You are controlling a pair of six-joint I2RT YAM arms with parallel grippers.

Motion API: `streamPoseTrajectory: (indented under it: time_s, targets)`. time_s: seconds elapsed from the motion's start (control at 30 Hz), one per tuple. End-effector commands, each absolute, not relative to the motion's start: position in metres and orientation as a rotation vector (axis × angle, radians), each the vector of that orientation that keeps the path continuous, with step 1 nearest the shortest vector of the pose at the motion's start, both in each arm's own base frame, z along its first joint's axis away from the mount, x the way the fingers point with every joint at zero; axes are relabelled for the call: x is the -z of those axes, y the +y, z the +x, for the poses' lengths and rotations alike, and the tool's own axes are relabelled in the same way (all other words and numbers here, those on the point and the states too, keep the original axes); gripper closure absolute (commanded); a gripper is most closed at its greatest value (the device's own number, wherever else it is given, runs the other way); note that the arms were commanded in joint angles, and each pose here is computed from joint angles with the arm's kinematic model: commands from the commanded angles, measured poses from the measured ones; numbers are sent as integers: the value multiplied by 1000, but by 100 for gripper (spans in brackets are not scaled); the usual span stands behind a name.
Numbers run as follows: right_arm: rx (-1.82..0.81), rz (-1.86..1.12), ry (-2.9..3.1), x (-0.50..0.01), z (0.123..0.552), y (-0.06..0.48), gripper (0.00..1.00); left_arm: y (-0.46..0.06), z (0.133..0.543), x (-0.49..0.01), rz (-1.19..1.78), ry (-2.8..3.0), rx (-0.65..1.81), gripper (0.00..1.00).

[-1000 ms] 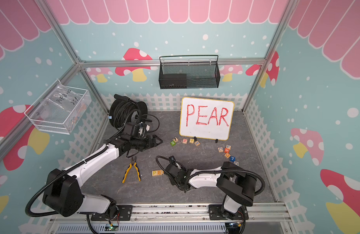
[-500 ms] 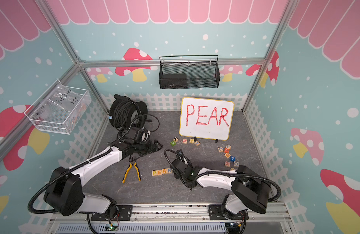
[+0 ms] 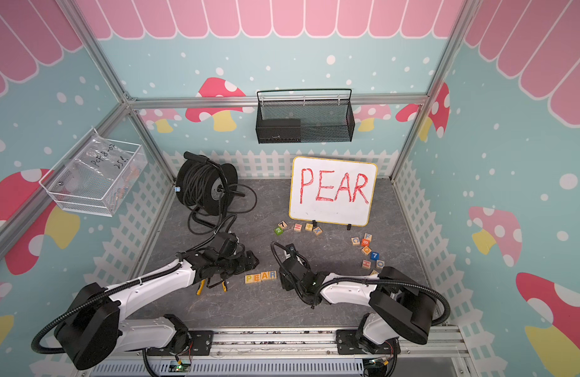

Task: Spell the uppercase word “pear” with letter blocks
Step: Move the letter blocks to the center of the board.

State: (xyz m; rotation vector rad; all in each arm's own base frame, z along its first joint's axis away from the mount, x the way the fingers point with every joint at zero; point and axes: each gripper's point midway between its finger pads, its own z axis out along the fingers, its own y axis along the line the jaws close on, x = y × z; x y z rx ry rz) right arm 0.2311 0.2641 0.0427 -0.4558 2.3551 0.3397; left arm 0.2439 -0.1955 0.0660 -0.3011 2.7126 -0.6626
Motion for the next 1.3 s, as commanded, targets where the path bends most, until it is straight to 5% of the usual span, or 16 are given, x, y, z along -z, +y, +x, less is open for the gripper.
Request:
streamPoseTrajectory:
  time_s: [0.0,1.27]
  targets:
    - [-386,-492,2347,-41,230,275,30,-195,249,-64,-374,2666,667,5]
    - [-359,-532,2382,-25,229,279,31,-201,229,-50,-367,2681,614,5]
